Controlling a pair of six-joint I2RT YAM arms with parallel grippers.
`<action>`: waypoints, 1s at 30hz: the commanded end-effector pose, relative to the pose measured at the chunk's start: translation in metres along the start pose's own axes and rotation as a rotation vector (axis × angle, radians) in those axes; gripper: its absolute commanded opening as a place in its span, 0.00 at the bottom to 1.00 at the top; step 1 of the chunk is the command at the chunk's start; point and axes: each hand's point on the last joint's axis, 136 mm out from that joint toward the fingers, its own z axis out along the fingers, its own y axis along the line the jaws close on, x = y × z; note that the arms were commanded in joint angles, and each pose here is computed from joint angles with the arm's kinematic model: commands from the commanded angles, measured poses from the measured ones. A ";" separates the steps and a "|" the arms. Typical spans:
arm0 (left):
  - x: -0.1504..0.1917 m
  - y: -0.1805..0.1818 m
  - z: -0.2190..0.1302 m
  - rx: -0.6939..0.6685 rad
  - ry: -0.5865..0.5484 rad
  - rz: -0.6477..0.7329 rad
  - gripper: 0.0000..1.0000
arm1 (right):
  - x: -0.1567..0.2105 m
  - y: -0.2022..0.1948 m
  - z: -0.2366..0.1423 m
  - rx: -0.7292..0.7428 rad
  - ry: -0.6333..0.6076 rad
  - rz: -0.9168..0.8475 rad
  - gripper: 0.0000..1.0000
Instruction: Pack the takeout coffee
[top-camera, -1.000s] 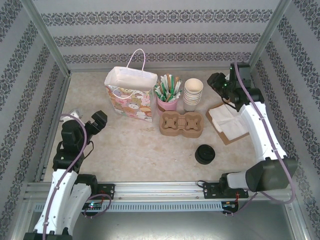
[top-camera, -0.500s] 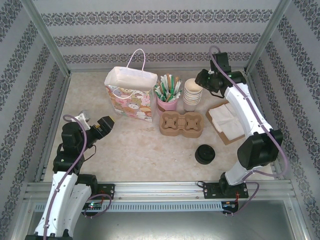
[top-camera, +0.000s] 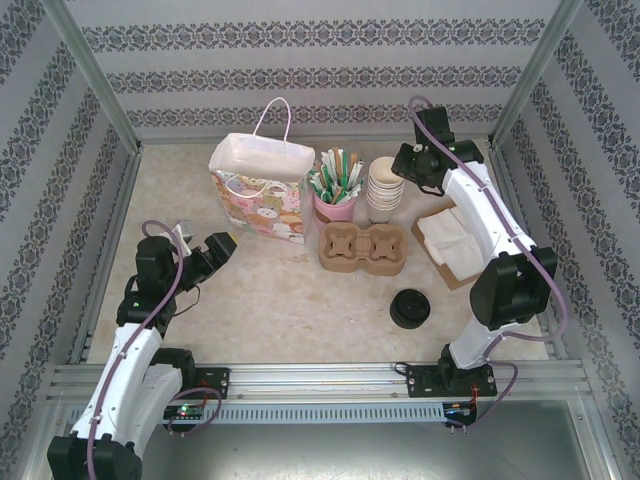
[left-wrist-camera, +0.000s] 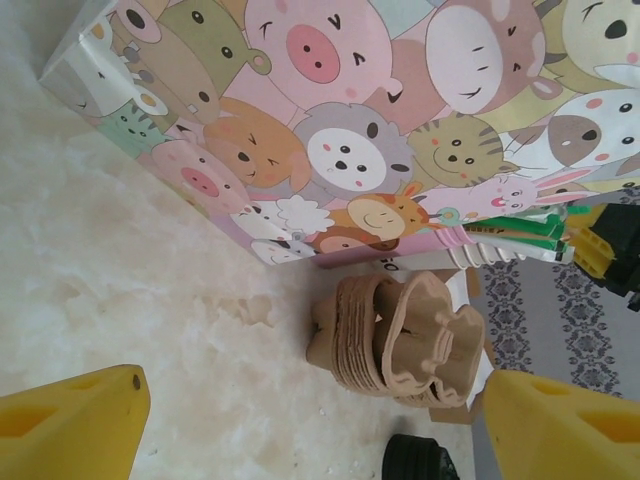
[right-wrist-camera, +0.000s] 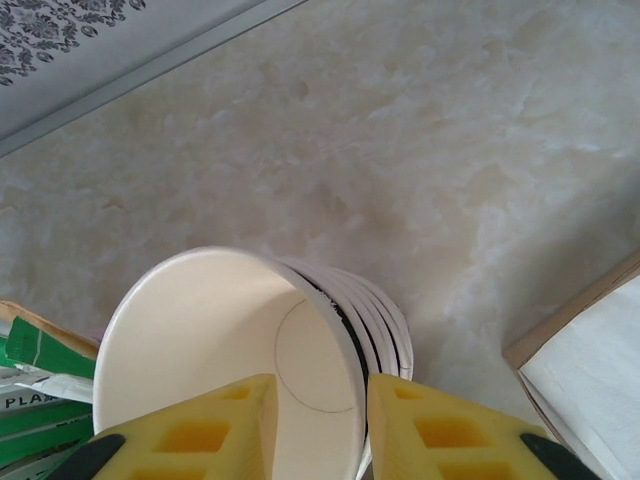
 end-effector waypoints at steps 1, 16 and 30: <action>-0.002 -0.005 0.001 0.034 -0.017 0.001 0.87 | 0.006 -0.001 0.005 0.027 0.007 -0.019 0.27; 0.000 -0.003 0.002 0.036 -0.018 -0.011 0.85 | 0.010 -0.004 -0.001 0.031 -0.016 -0.040 0.30; 0.002 -0.003 0.004 0.036 -0.005 -0.014 0.85 | 0.002 -0.013 -0.016 0.016 -0.103 -0.024 0.35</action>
